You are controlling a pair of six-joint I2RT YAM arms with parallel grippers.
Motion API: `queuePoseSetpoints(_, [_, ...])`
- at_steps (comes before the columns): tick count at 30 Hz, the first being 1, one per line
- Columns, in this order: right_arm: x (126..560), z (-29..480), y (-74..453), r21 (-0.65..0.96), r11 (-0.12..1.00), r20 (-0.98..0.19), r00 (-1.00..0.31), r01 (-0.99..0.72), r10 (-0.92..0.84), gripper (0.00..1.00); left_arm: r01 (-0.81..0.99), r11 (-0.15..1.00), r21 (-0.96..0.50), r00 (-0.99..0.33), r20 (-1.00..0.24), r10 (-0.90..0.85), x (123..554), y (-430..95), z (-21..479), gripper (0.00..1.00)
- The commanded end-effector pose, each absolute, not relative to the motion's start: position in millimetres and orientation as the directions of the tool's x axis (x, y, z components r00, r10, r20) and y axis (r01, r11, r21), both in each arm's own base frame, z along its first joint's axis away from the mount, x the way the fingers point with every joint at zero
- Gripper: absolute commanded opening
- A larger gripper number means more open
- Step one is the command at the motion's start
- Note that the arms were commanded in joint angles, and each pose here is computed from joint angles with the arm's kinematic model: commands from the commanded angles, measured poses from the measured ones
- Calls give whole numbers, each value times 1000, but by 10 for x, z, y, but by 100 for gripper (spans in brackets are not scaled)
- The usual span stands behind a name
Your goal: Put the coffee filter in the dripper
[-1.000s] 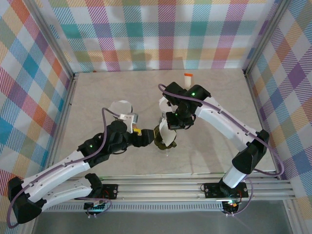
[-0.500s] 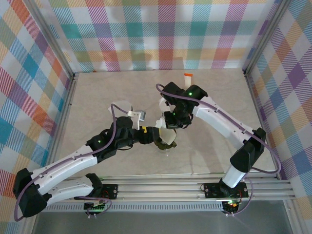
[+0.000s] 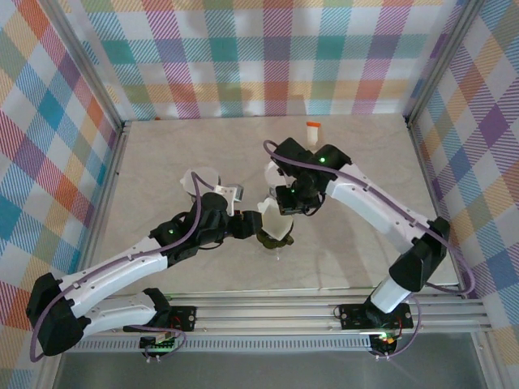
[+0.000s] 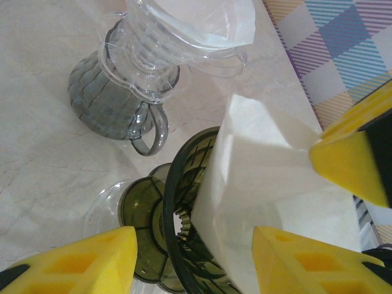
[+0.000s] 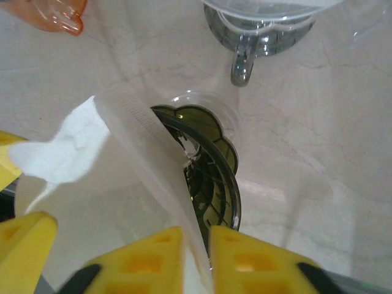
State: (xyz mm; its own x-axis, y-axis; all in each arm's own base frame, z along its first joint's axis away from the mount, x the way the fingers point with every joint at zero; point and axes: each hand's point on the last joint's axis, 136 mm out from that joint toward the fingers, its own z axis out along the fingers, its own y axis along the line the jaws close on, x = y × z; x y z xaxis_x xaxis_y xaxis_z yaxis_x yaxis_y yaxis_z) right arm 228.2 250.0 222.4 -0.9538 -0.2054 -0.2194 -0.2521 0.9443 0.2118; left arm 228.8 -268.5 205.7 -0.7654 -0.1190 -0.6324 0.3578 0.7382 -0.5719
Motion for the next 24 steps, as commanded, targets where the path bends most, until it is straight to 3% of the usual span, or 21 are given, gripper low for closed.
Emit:
queuePoseSetpoints(1, [2291,2365,2455,233,931,-325,-925,-280,-197,27,342,744,-574,-763,-631,-136,2338,-2667,2122,53])
queuePoseSetpoints(9, [2204,2374,2555,289,874,-438,-866,-390,-242,48,336,751,-568,-770,-624,-128,2328,-2654,2102,53])
queuePoseSetpoints(17, [2142,2356,2661,298,843,-458,-842,-447,-284,52,335,751,-569,-771,-623,-128,2334,-2664,2122,53])
queuePoseSetpoints(20, [2142,2309,2651,281,848,-449,-843,-449,-297,49,333,751,-570,-774,-620,-128,2337,-2670,2114,53])
queuePoseSetpoints(24, [2161,2240,2625,253,859,-440,-844,-445,-308,30,335,748,-573,-775,-619,-127,2331,-2677,2124,53])
